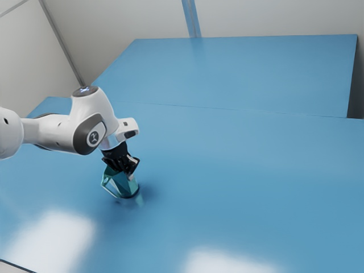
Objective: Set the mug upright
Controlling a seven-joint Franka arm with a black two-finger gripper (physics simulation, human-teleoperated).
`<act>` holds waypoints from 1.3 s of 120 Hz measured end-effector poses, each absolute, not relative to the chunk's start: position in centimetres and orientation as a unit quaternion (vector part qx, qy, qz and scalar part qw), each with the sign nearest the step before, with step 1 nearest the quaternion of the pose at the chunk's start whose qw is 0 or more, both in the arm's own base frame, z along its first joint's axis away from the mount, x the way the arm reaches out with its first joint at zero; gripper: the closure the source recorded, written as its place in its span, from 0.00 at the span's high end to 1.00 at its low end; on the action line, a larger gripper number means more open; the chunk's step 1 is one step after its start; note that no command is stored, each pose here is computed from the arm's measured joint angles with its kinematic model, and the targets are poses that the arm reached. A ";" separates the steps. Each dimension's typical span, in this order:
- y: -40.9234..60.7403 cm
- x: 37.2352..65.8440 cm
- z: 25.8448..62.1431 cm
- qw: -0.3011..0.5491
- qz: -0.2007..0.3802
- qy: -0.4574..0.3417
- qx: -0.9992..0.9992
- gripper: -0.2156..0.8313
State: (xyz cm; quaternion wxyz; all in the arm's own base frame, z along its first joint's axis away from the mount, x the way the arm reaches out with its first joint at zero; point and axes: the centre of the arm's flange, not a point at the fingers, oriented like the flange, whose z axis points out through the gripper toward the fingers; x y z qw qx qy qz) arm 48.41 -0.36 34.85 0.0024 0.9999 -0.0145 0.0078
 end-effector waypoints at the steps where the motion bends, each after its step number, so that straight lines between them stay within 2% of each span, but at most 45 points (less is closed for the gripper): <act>1: -0.4 48.4 34.8 0.002 0.008 -0.014 1.000 0.05; 16: -0.4 48.4 34.5 0.002 0.005 -0.009 1.000 0.05; 23: -0.5 48.4 34.3 0.003 0.004 -0.007 1.000 0.09; 48: -1.1 48.4 35.4 0.007 0.015 -0.008 1.000 0.48; 59: -1.6 48.4 37.1 0.010 0.031 -0.012 0.999 0.59; 72: -2.0 48.4 38.6 0.012 0.044 -0.016 0.999 0.67; 88: -2.5 50.3 42.2 0.013 0.053 -0.020 0.998 0.72; 103: -2.9 51.8 44.4 0.012 0.038 -0.022 0.999 0.75; 141: -4.0 55.1 51.0 0.009 0.000 -0.030 0.999 0.77; 156: -4.3 55.6 53.6 0.008 -0.009 -0.034 0.999 0.78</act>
